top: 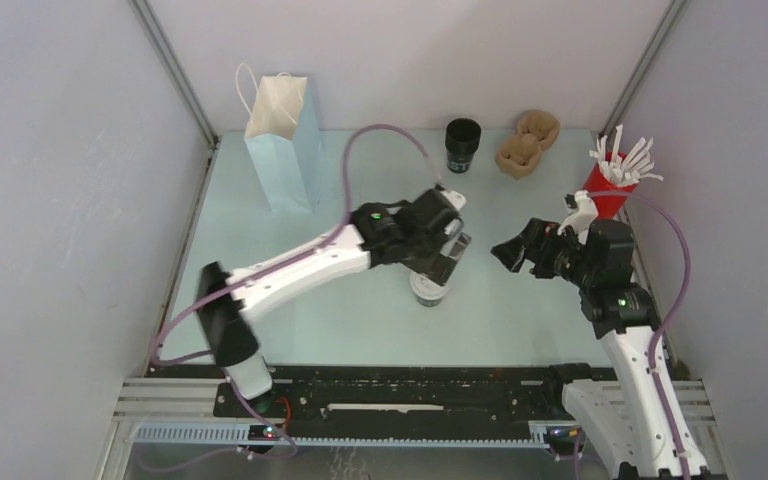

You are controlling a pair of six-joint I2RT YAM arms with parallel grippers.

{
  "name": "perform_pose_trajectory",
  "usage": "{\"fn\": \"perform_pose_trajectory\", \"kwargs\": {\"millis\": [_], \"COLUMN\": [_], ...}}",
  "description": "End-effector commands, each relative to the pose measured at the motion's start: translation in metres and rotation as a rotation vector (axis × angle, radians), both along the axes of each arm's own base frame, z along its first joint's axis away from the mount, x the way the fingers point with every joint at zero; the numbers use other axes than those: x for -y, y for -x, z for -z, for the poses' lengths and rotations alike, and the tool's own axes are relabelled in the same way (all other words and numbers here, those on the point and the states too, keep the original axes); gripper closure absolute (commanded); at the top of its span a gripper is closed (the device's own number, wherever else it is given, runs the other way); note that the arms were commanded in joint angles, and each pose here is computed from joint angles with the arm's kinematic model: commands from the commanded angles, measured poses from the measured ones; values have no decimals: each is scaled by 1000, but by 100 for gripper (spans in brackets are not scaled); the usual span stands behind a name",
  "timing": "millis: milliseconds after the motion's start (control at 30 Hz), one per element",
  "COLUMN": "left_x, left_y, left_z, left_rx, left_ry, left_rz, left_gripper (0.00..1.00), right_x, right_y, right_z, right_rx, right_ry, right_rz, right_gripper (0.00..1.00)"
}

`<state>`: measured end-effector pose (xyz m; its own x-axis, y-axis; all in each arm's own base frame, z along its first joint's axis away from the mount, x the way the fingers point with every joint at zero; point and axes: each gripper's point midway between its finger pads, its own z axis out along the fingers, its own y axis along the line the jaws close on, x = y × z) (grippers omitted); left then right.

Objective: Pack the takeout coffee

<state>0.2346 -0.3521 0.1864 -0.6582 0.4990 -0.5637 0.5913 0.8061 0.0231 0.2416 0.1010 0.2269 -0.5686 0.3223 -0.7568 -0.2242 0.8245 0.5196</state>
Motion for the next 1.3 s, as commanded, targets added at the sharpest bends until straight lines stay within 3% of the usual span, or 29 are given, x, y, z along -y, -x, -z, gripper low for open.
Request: {"fn": "perform_pose_trajectory", "kwargs": {"millis": [0, 133, 367, 600, 900, 1267], "left_x": [-23, -27, -25, -24, -28, -47], "left_y": [4, 9, -3, -21, -28, -21], "left_z": [-27, -9, 17, 37, 66, 123], "left_rx": [-73, -231, -308, -328, -336, -342], "left_ry": [299, 576, 756, 782, 709, 567], "left_rz": [-51, -68, -127, -175, -205, -282], "left_gripper": [1, 7, 14, 19, 27, 41], "right_x": [-44, -82, -105, -117, -119, -105], "right_y": [7, 11, 0, -16, -24, -26], "right_z": [10, 25, 66, 89, 120, 165], "right_rx": [-71, -193, -370, -419, -485, -620], "right_ry": [-96, -302, -413, -481, -485, -513], "right_rz": [-245, -449, -527, -563, -542, -374], "right_gripper": [0, 3, 8, 17, 28, 37]}}
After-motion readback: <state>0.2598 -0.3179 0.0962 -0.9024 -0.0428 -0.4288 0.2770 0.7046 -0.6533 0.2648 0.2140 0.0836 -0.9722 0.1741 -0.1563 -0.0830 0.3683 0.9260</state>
